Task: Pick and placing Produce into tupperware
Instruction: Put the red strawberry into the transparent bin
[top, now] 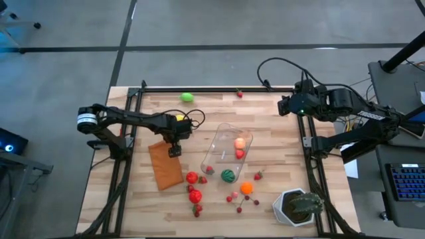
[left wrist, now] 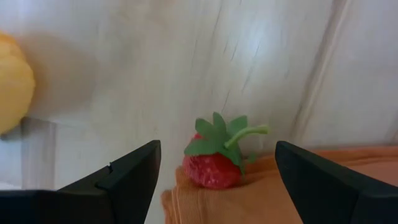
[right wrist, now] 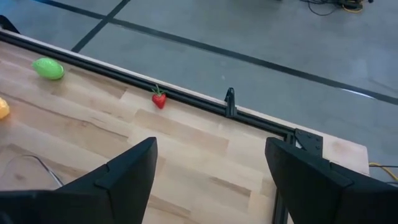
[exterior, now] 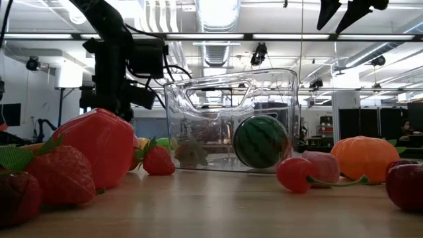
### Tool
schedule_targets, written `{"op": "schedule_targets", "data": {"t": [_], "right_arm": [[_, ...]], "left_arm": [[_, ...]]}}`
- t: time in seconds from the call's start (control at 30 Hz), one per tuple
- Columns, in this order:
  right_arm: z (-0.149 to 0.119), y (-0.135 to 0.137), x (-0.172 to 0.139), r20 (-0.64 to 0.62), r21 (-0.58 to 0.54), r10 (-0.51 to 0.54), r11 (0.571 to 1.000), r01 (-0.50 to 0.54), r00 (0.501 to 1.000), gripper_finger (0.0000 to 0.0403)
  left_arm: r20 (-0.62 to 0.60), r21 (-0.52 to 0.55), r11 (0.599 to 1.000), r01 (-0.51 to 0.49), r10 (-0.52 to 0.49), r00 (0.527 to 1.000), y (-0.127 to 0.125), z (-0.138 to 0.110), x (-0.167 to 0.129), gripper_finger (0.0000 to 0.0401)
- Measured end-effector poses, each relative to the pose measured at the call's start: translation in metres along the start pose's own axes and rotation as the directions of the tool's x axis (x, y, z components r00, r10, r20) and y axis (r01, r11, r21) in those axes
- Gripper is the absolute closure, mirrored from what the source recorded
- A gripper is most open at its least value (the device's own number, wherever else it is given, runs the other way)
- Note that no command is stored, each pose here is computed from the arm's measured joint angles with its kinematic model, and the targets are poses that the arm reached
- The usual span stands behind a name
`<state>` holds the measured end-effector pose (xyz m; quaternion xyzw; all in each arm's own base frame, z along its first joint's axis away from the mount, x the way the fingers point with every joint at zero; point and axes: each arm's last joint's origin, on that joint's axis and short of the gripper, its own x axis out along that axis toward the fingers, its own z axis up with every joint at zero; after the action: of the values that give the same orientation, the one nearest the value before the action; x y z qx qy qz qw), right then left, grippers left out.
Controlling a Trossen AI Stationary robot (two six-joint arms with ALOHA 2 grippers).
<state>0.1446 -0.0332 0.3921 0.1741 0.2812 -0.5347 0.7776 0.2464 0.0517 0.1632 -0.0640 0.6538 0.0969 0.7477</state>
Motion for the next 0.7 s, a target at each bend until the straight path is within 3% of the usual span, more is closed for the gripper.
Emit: {"op": "schedule_targets", "data": {"t": [0.3,0.7], "right_arm": [[0.0000,-0.0001,-0.0001,0.000,0.000,0.000,1.000,0.000,1.000,0.0116],[0.0001,-0.0001,0.0000,0.000,0.000,-0.001,1.000,0.001,1.000,0.0119]], "left_arm": [[-0.007,-0.023,0.998,-0.051,0.051,0.999,0.0014,-0.0009,0.0021,0.0111],[-0.007,-0.022,0.998,-0.051,0.051,0.999,0.0014,-0.0022,0.0045,0.0189]]}}
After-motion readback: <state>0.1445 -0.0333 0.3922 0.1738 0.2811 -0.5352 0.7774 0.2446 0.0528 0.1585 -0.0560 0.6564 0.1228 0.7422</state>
